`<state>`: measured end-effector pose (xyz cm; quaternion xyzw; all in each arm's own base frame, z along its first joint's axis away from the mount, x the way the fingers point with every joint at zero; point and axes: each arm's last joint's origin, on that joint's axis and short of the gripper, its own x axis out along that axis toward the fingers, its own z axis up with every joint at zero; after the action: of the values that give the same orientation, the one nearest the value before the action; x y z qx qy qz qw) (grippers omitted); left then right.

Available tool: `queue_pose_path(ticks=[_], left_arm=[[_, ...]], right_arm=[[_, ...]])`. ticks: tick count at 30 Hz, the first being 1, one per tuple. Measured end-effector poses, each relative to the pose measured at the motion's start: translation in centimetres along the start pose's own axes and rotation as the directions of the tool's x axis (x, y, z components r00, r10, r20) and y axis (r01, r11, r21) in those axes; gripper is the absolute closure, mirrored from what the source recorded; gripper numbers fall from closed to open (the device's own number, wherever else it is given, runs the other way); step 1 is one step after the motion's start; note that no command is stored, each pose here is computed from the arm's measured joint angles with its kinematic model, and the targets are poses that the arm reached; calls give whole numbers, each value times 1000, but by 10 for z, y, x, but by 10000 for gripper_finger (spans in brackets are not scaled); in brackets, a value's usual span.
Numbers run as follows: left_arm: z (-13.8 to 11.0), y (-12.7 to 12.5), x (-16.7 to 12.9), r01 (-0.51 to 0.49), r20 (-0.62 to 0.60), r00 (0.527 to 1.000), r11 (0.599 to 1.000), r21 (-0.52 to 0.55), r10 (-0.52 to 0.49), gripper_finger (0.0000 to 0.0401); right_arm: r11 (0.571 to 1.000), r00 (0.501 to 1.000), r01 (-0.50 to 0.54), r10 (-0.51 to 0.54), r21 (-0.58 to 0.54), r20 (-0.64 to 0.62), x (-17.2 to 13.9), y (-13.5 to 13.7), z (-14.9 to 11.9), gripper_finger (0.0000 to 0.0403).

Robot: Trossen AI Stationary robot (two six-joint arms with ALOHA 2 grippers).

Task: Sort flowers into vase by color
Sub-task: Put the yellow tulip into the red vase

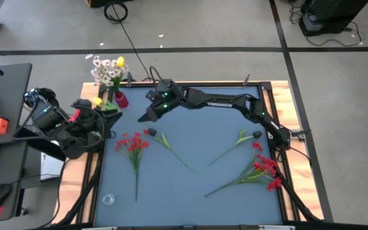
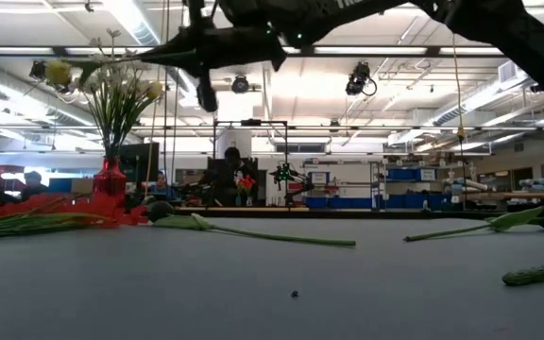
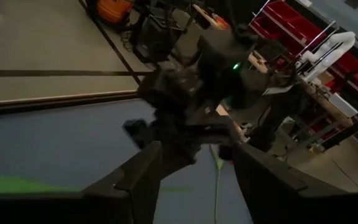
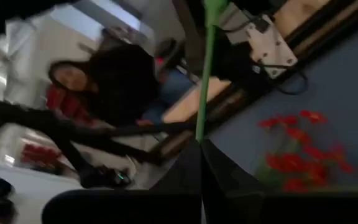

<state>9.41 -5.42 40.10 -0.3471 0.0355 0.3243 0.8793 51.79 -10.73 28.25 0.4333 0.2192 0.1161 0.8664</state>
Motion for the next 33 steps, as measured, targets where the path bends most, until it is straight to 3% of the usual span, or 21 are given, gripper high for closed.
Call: queue_pose_path(ticks=[4, 10, 22, 33], left_arm=[[-10, -4, 3, -31, -6, 999, 999, 14, 31, 198], [-30, -17, 10, -68, -6, 998, 998, 1, 68, 198], [-76, -41, 40, -206, -2, 979, 977, -64, 206, 198], [-77, -54, 67, -228, 27, 973, 972, -63, 230, 198]], right_arm=[[991, 992, 120, -122, -56, -30, -16, -7, -3, 402], [988, 987, 152, -152, 8, -57, -38, -37, -17, 402], [999, 991, 28, -22, -42, 132, -97, -44, -57, 403], [965, 957, -98, 158, -244, 242, -116, -14, -77, 403]])
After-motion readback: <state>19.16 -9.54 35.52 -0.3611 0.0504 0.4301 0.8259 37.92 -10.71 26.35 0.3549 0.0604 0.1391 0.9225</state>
